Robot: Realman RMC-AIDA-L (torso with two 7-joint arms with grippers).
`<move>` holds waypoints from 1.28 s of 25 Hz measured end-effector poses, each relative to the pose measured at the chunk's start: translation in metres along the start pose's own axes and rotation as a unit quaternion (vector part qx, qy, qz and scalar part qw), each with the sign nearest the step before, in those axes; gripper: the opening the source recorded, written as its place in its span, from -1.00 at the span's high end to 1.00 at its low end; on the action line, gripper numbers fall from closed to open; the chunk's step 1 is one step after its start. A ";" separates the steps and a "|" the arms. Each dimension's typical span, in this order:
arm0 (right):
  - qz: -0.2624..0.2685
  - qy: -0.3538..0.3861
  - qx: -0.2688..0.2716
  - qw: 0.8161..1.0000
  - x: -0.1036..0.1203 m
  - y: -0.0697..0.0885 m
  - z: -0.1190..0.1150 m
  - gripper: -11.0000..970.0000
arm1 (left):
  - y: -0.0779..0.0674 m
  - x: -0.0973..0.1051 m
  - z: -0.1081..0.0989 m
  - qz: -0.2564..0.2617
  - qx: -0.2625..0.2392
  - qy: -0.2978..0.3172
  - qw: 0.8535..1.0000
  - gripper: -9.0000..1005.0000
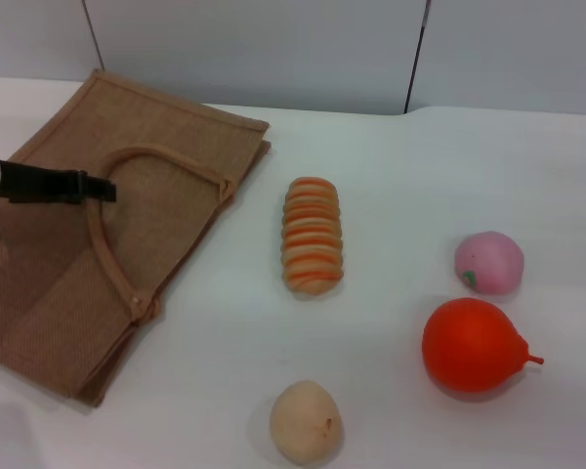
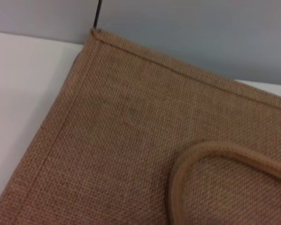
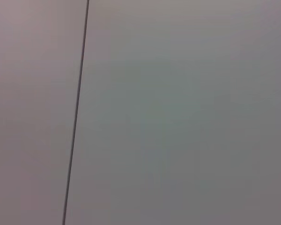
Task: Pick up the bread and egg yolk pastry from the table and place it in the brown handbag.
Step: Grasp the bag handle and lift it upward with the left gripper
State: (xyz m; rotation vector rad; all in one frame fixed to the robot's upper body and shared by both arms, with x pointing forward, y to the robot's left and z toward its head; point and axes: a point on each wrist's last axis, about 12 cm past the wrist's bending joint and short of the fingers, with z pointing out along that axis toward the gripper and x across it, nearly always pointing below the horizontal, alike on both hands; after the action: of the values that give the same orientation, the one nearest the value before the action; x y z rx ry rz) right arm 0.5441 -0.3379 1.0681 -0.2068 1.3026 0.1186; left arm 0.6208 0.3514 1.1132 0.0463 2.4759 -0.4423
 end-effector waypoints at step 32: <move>0.001 -0.001 0.000 1.000 0.000 0.000 0.002 -0.65 | -0.019 -0.003 0.024 0.048 -0.013 0.024 0.998 -0.04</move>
State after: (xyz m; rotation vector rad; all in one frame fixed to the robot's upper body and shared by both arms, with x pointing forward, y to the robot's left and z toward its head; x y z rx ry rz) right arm 0.5454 -0.3372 1.0687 -0.2052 1.3007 0.1202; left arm 0.6346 0.3263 1.1025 0.1657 2.5137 -0.3720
